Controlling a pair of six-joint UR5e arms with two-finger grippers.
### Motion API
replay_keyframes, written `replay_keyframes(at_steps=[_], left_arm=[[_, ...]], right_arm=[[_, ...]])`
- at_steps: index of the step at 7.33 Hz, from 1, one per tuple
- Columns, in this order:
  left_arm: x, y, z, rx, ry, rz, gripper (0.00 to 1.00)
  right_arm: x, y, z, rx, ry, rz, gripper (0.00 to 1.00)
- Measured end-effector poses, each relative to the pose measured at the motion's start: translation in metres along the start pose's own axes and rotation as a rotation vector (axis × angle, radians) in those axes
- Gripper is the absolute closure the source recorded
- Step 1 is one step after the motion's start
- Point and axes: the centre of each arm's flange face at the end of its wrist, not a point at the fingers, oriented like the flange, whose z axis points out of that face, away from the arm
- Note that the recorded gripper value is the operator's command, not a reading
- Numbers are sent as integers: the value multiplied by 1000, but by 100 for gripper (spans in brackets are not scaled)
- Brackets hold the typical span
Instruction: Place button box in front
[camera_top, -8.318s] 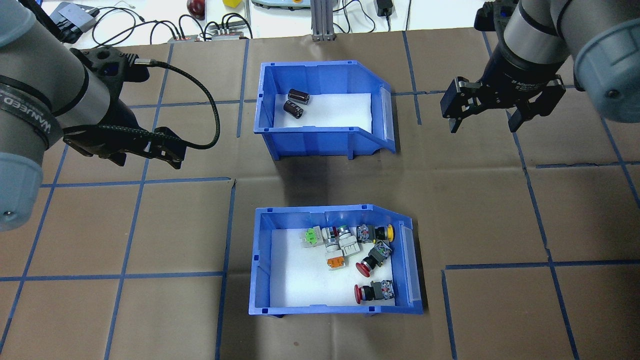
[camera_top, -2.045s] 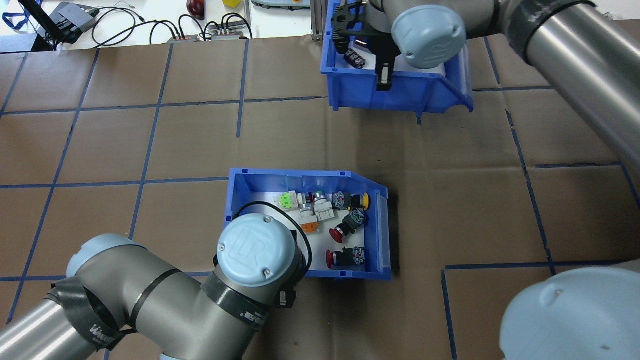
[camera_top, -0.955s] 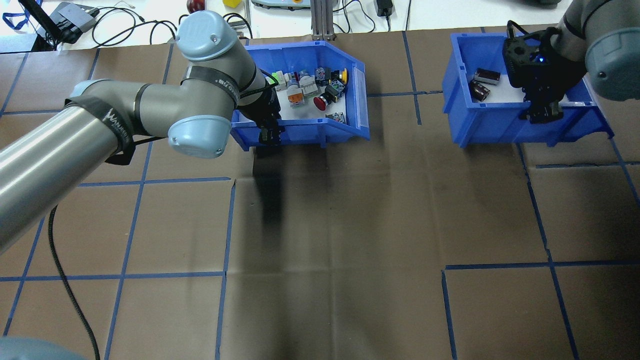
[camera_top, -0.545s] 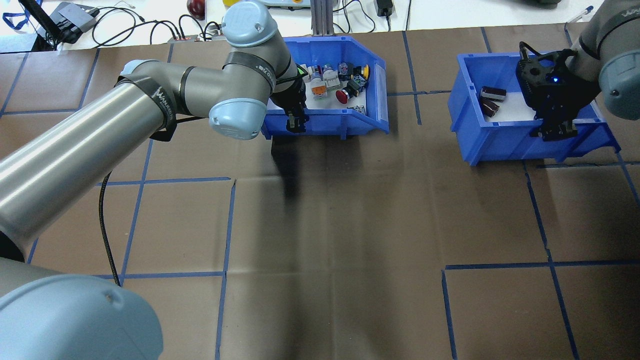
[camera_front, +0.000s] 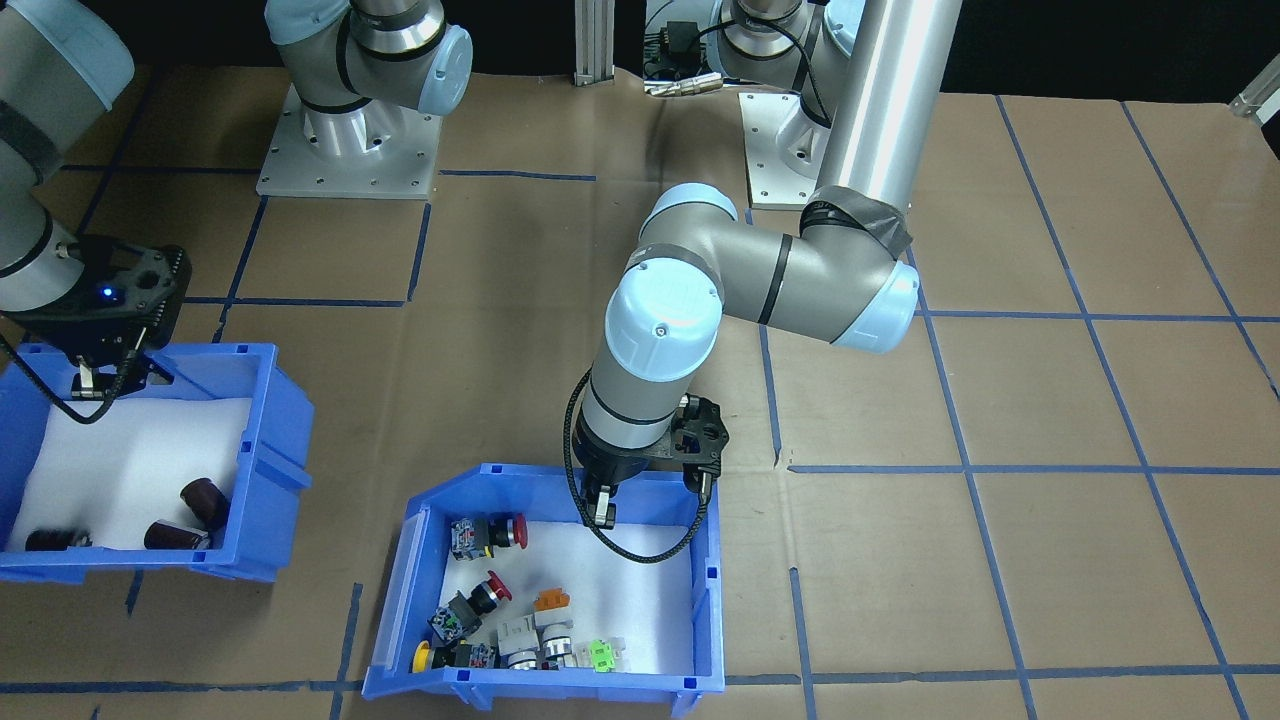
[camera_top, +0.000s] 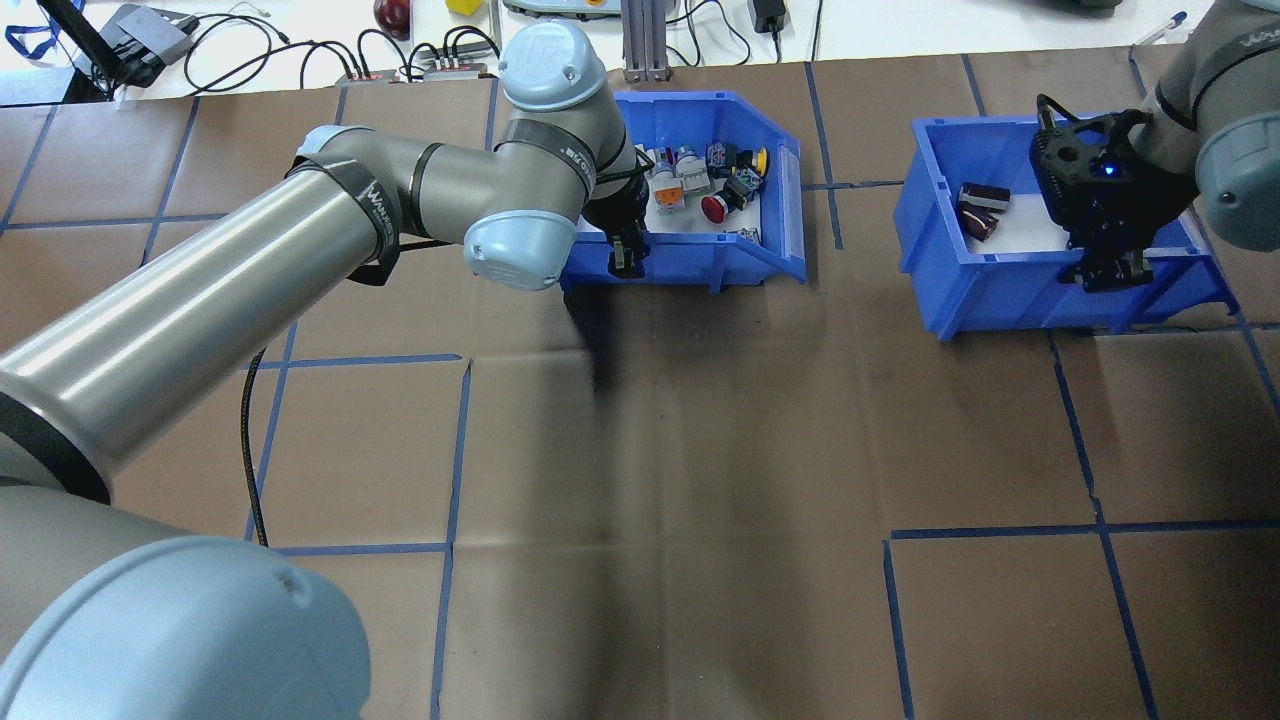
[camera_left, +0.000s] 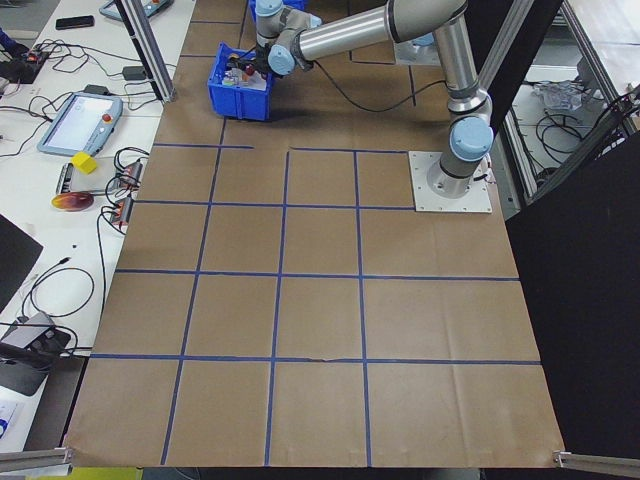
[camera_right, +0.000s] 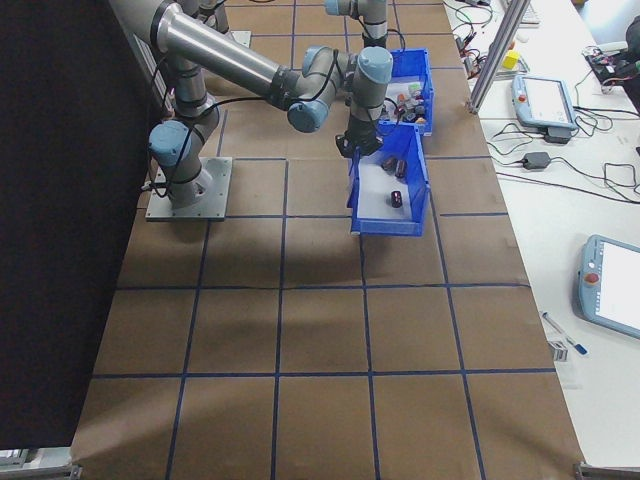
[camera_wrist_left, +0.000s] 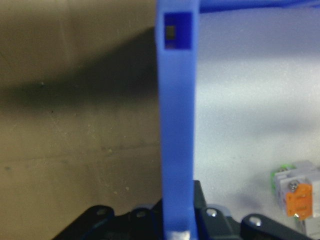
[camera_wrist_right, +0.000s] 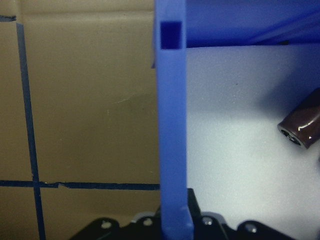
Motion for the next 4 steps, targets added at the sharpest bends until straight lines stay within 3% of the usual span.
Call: replay_keyframes(at_steps=[3,4], left_arm=[[-3,6,10,-10,-15,-14,99],[-3,7,12,-9,-20,-16,88]], right_arm=[[-19,-8,-2,0,3,16,92],[-26,-10,-5,-1,7,18,92]])
